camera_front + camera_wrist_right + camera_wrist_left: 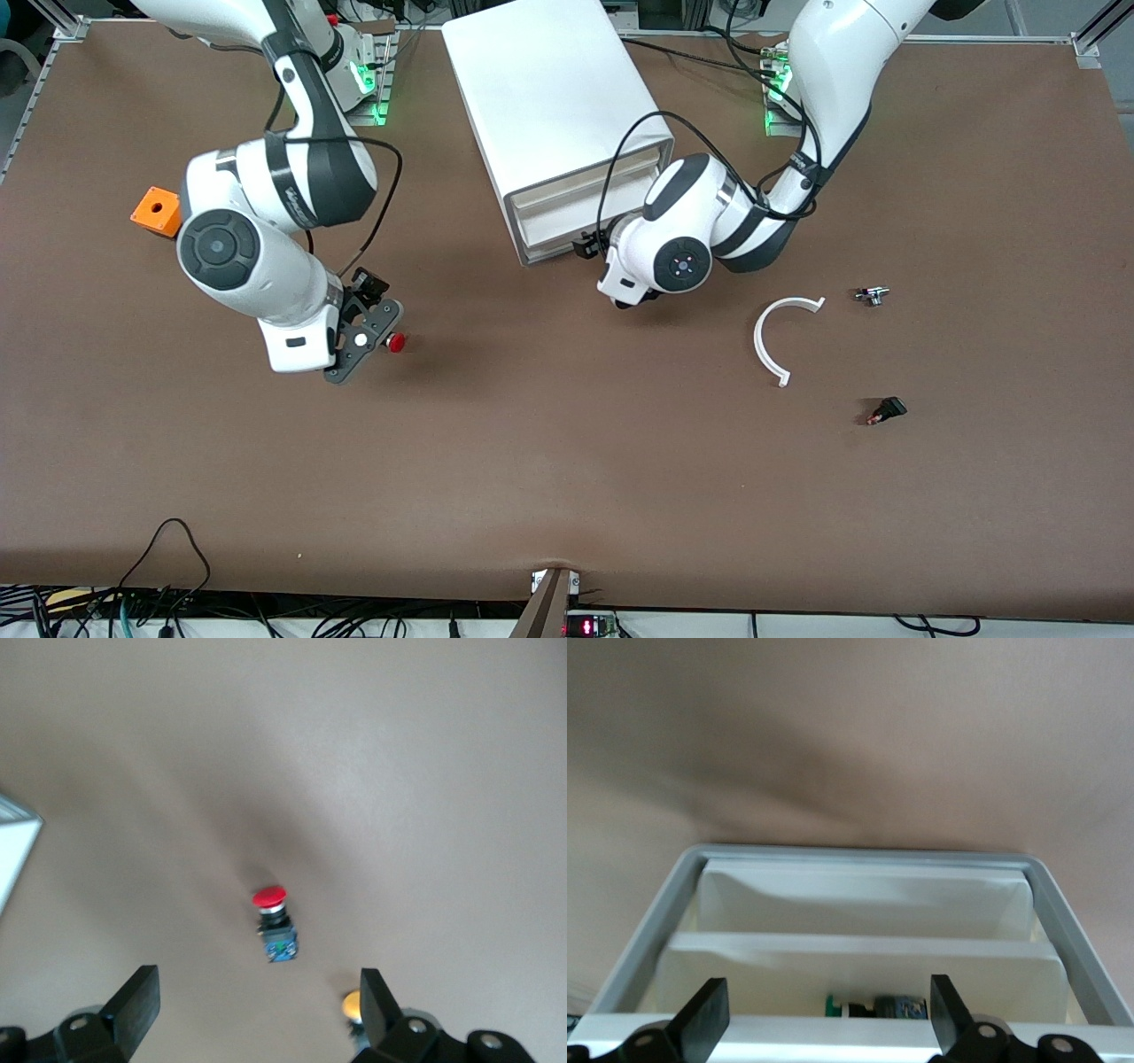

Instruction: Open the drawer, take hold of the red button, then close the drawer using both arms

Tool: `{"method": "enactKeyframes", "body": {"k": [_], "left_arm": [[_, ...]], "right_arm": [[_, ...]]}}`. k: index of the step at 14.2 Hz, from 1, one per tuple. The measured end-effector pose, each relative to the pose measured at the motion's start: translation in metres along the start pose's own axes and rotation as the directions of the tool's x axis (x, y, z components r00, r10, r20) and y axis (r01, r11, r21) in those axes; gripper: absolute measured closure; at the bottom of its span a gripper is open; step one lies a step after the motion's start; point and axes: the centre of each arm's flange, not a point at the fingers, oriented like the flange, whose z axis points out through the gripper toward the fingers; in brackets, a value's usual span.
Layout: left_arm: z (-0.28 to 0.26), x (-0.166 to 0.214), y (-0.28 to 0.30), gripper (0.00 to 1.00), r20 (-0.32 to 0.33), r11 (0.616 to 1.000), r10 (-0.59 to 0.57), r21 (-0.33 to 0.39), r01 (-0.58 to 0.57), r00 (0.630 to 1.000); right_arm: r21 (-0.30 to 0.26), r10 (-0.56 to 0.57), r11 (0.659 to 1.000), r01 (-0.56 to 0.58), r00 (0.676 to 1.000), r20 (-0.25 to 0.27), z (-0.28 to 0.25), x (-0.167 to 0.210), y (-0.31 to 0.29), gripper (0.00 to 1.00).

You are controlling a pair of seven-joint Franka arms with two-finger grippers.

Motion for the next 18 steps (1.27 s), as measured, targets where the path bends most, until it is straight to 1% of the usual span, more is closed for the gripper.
{"method": "enactKeyframes", "body": {"k": [3, 6, 9, 13, 15, 16, 18], "left_arm": [[0.003, -0.009, 0.003, 0.00, 0.008, 1.000, 0.002, 0.010, -0.003, 1.000], [0.005, -0.010, 0.003, 0.00, 0.011, 1.000, 0.003, 0.015, -0.003, 1.000], [0.009, -0.011, 0.001, 0.00, 0.015, 1.000, 0.000, 0.022, 0.000, 1.000], [0.010, -0.011, 0.001, 0.00, 0.016, 1.000, -0.001, 0.023, 0.001, 1.000], [0.010, -0.012, 0.001, 0.00, 0.017, 1.000, -0.001, 0.024, 0.000, 1.000], [0.011, -0.013, 0.002, 0.00, 0.017, 1.000, 0.000, 0.025, -0.001, 1.000], [0.012, -0.014, 0.002, 0.00, 0.018, 1.000, 0.002, 0.027, -0.002, 1.000]], "right_arm": [[0.013, 0.128, 0.992, -0.128, 0.992, 0.020, -0.027, -0.001, -0.008, 0.00], [0.021, 0.175, 0.984, -0.175, 0.985, 0.007, -0.061, -0.013, -0.009, 0.00], [0.046, 0.238, 0.970, -0.238, 0.971, 0.011, -0.091, -0.056, 0.023, 0.00], [0.010, 0.331, 0.943, -0.332, 0.943, 0.032, -0.105, -0.120, 0.070, 0.00], [0.013, 0.365, 0.931, -0.365, 0.931, 0.026, -0.114, -0.147, 0.079, 0.00], [0.012, 0.374, 0.927, -0.374, 0.927, 0.021, -0.121, -0.157, 0.079, 0.00], [0.009, 0.386, 0.922, -0.387, 0.922, 0.028, -0.132, -0.170, 0.076, 0.00]]}}
